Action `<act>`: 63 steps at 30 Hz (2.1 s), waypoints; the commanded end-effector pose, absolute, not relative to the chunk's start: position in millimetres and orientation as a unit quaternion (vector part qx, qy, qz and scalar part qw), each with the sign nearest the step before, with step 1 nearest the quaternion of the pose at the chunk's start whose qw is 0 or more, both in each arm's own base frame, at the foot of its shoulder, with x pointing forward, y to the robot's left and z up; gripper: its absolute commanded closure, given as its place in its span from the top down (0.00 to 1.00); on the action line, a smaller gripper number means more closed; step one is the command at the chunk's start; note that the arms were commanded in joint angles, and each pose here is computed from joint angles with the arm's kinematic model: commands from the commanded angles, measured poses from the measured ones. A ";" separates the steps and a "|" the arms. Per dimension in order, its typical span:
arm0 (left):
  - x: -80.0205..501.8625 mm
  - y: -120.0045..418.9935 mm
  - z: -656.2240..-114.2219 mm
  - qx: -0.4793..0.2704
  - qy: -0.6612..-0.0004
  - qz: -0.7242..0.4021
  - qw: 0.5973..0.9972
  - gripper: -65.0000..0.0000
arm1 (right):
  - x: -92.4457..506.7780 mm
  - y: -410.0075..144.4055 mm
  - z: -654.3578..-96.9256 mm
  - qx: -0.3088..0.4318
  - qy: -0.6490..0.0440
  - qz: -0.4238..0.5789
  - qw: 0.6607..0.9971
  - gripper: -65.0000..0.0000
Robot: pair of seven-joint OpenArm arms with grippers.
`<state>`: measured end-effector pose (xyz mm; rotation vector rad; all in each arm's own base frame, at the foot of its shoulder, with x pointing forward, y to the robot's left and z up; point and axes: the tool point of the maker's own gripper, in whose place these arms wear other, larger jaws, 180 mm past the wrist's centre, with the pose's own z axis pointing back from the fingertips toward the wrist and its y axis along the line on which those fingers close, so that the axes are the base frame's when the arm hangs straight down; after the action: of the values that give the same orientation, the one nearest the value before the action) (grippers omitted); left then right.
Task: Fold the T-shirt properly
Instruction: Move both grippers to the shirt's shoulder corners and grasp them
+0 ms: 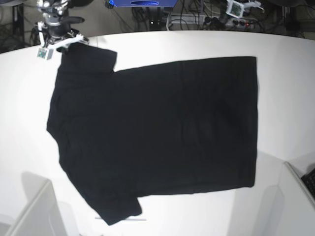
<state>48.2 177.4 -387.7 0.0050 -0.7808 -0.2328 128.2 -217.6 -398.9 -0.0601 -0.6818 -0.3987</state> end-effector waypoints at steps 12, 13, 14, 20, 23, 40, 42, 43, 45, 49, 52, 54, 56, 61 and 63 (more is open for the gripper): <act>102.2 271.7 -352.6 0.014 -0.437 0.075 0.896 0.42 | 193.1 -213.5 -369.2 0.189 -0.332 -0.237 0.893 0.53; 101.9 271.6 -352.9 0.010 -0.434 0.076 0.898 0.42 | 194.6 -218.7 -367.5 0.197 -0.332 -0.248 0.888 0.53; 101.3 272.1 -353.5 0.007 -0.431 0.079 0.899 0.42 | 196.7 -228.8 -364.8 0.197 -0.336 -0.261 0.883 0.53; 103.3 300.9 -348.7 0.027 -0.434 0.101 0.895 0.42 | 190.6 -263.5 -384.4 0.199 -0.285 -0.319 0.882 0.54; 105.4 310.1 -347.3 0.032 -0.422 0.101 0.900 0.42 | 188.2 -269.2 -393.5 0.200 -0.270 -0.335 0.880 0.55; 126.3 314.5 -351.0 0.019 -0.430 0.119 0.895 0.42 | 158.4 -262.5 -439.6 0.158 -0.229 -0.247 0.928 0.54; 130.0 315.0 -353.5 0.016 -0.433 0.126 0.892 0.42 | 157.5 -247.4 -443.7 0.172 -0.222 -0.229 0.932 0.54; 131.1 313.8 -355.2 0.014 -0.435 0.131 0.891 0.42 | 157.4 -240.3 -445.8 0.177 -0.216 -0.222 0.934 0.54; 129.0 313.6 -359.8 0.012 -0.431 0.139 0.891 0.42 | 158.4 -232.0 -447.6 0.184 -0.213 -0.212 0.936 0.54; 132.2 307.7 -367.0 0.000 -0.428 0.141 0.893 0.42 | 156.2 -230.7 -452.9 0.187 -0.205 -0.218 0.936 0.53; 131.1 301.0 -379.8 -0.014 -0.416 0.147 0.897 0.42 | 153.4 -229.1 -456.8 0.189 -0.198 -0.219 0.937 0.53; 133.8 298.1 -387.2 -0.022 -0.413 0.154 0.897 0.42 | 151.6 -227.5 -458.1 0.191 -0.196 -0.220 0.937 0.52; 128.8 295.8 -396.8 -0.028 -0.405 0.171 0.898 0.42 | 151.0 -227.5 -458.8 0.191 -0.194 -0.221 0.937 0.40; 133.5 292.2 -403.6 -0.037 -0.407 0.187 0.893 0.42 | 150.4 -226.9 -468.7 0.198 -0.180 -0.232 0.935 0.00; 133.7 290.5 -405.4 -0.039 -0.407 0.191 0.892 0.42 | 148.2 -228.1 -474.8 0.201 -0.172 -0.243 0.934 0.00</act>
<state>131.1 288.1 -412.7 -0.0832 -0.8127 0.3998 176.8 -224.9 -455.6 0.4867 -0.4847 -0.5124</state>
